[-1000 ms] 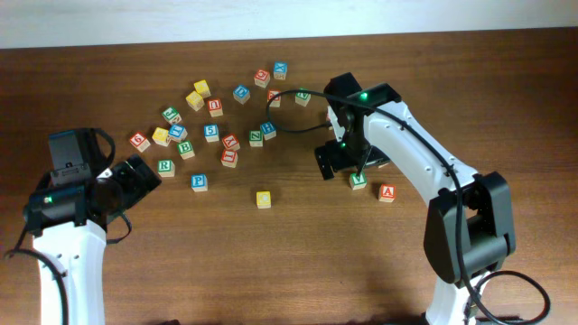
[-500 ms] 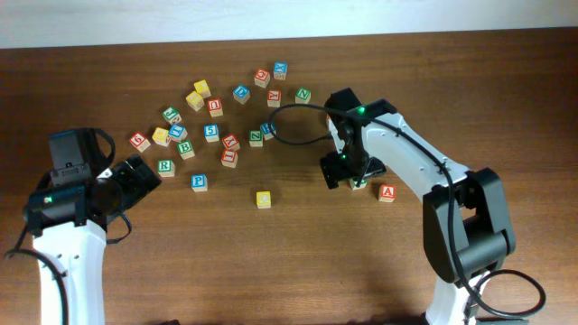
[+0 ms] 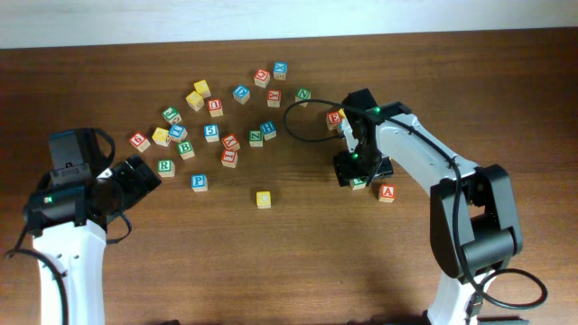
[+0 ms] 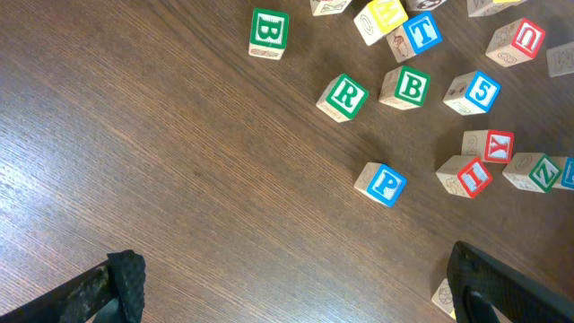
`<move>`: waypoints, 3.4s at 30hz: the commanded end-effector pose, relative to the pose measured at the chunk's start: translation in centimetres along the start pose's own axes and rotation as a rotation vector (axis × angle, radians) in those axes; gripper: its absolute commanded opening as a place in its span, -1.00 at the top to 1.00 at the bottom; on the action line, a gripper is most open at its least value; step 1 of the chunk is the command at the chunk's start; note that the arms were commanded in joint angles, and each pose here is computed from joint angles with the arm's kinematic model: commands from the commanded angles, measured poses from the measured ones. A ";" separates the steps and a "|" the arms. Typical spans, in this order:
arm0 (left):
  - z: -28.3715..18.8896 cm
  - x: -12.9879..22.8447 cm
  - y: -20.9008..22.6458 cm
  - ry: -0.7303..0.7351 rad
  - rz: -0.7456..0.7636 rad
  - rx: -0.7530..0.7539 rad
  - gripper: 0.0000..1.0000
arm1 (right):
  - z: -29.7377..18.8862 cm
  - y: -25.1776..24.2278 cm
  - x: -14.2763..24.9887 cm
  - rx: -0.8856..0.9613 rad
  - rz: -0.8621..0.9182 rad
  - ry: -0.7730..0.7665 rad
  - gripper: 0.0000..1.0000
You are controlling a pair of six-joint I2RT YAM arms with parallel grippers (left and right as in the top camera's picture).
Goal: Spell out CVPR
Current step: 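Move the right gripper to the green V block and grasp it, then carry the V block and set it right of the C block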
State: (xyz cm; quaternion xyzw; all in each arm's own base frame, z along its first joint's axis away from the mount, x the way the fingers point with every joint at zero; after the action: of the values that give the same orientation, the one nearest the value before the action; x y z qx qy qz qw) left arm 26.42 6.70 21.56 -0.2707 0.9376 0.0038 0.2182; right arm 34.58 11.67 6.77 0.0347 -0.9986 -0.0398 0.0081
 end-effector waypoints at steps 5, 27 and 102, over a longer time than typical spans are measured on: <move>-0.3 -0.4 0.1 -0.015 -0.017 -0.005 -0.98 | 0.4 0.2 0.3 -0.006 -0.008 0.012 -0.34; -0.3 -0.4 0.1 -0.015 -0.017 -0.005 -0.98 | 1.8 0.2 0.6 -0.013 0.000 0.003 -0.17; -0.3 -0.4 0.1 -0.015 -0.017 -0.005 -0.98 | 2.2 15.4 2.5 -0.077 0.089 -0.146 0.51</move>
State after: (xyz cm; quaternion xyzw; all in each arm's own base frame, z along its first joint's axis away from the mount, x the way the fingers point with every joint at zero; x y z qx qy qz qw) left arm 26.42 6.70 21.56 -0.2707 0.9376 0.0038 0.2182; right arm 31.09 26.64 6.02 -0.0119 -0.9945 -0.0811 -0.0649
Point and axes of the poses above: each gripper's point midway between its finger pads, its own z axis out along the fingers, its own y axis along the line the jaws close on, x = y × z, the point moved 4 cm from there along -z, back along the fingers, and after that the axes turned 7 degrees about z, right-handed, at the moved point
